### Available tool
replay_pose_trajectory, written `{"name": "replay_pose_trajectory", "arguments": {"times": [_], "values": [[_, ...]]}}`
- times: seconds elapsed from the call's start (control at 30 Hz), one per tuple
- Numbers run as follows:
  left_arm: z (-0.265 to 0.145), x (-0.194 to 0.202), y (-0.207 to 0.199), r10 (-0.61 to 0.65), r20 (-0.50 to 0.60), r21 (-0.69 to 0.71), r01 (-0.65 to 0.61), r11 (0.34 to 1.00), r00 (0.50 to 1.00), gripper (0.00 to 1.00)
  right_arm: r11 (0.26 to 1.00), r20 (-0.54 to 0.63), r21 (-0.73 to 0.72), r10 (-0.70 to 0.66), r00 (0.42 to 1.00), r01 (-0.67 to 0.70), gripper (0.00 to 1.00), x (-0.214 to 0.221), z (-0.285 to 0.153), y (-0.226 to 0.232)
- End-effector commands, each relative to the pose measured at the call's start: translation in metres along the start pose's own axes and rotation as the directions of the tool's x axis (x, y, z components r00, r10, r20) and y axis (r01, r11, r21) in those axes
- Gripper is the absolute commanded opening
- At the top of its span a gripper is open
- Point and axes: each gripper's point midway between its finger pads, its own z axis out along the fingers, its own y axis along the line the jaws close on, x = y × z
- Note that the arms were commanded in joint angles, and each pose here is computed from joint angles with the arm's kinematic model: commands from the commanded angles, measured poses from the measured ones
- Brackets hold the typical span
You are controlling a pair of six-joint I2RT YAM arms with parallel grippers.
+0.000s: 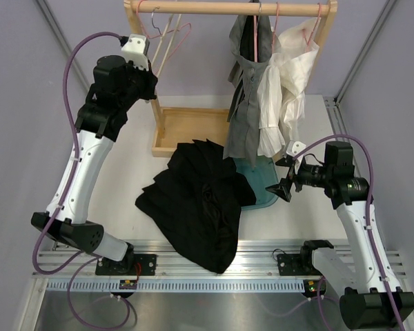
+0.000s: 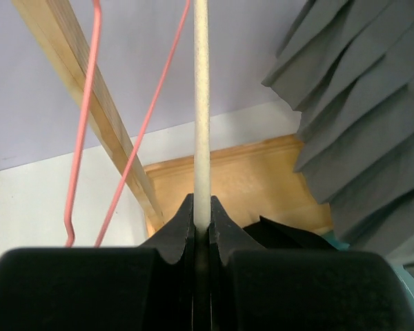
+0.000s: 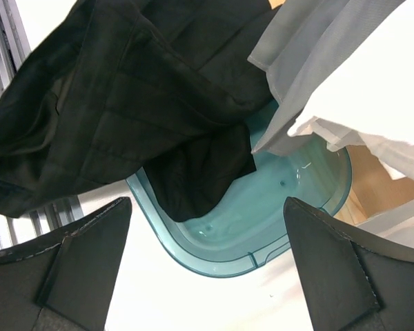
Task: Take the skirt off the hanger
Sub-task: Place the hanger at the clothesline.
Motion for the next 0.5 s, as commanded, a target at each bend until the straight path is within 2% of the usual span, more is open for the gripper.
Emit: {"name": "replay_pose_trajectory", "arguments": {"times": [0.0, 0.27, 0.47], "values": [[0.006, -0.052, 0.006, -0.008, 0.167, 0.031, 0.003, 1.000, 0.986, 0.00, 0.999, -0.015, 0.011, -0.045, 0.999, 0.045, 0.99, 0.005, 0.000, -0.003], [0.033, -0.061, 0.016, -0.031, 0.208, 0.026, 0.026, 0.999, 0.978, 0.00, 0.999, -0.023, 0.001, -0.049, 0.999, 0.049, 1.00, 0.011, 0.001, -0.002], [0.055, -0.048, 0.031, -0.058, 0.179, 0.022, 0.055, 0.998, 0.982, 0.00, 0.999, -0.030, -0.001, -0.048, 0.998, 0.048, 0.99, 0.013, 0.002, -0.002]]}}
